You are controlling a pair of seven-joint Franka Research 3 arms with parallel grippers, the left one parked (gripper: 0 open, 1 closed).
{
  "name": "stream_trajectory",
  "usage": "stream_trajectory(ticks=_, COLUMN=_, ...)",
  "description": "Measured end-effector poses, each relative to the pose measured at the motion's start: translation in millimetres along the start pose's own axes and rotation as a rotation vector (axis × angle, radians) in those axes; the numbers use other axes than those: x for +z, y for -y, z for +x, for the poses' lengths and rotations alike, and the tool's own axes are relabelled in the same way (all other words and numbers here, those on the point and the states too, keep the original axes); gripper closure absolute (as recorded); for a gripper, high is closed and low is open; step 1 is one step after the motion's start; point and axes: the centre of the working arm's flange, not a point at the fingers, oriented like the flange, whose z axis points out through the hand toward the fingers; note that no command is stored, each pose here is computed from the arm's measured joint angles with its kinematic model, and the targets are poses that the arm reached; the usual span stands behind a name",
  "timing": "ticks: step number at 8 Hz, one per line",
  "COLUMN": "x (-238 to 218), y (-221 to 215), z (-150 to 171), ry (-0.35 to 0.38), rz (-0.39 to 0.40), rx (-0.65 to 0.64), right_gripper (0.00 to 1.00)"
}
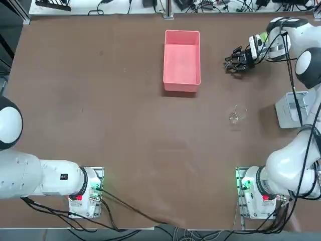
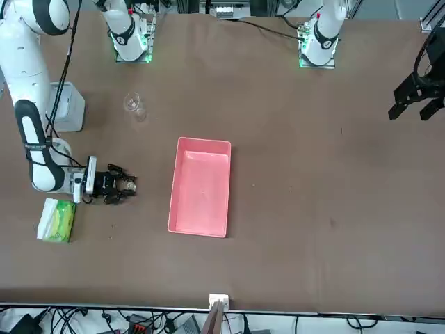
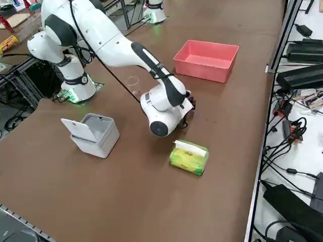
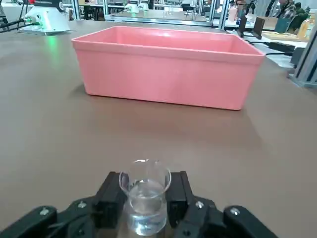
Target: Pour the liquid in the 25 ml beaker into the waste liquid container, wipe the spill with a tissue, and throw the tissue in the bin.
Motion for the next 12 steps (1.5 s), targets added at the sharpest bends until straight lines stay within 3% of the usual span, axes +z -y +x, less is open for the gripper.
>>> stream_trajectory(ticks=3, x=-11, y=-13, z=13, ry=0.028, rz=-0.002, rx=0.016, right_gripper=0.53)
stream_trajectory(ticks=5, x=-16, y=-25, z=40, ry=0.044, rz=-0.004, rx=-0.017, right_gripper=0.53)
stream_trajectory(ticks=12, x=-9, y=-61, z=195, ry=0.154, rz=0.041, rx=0.006, right_gripper=0.53)
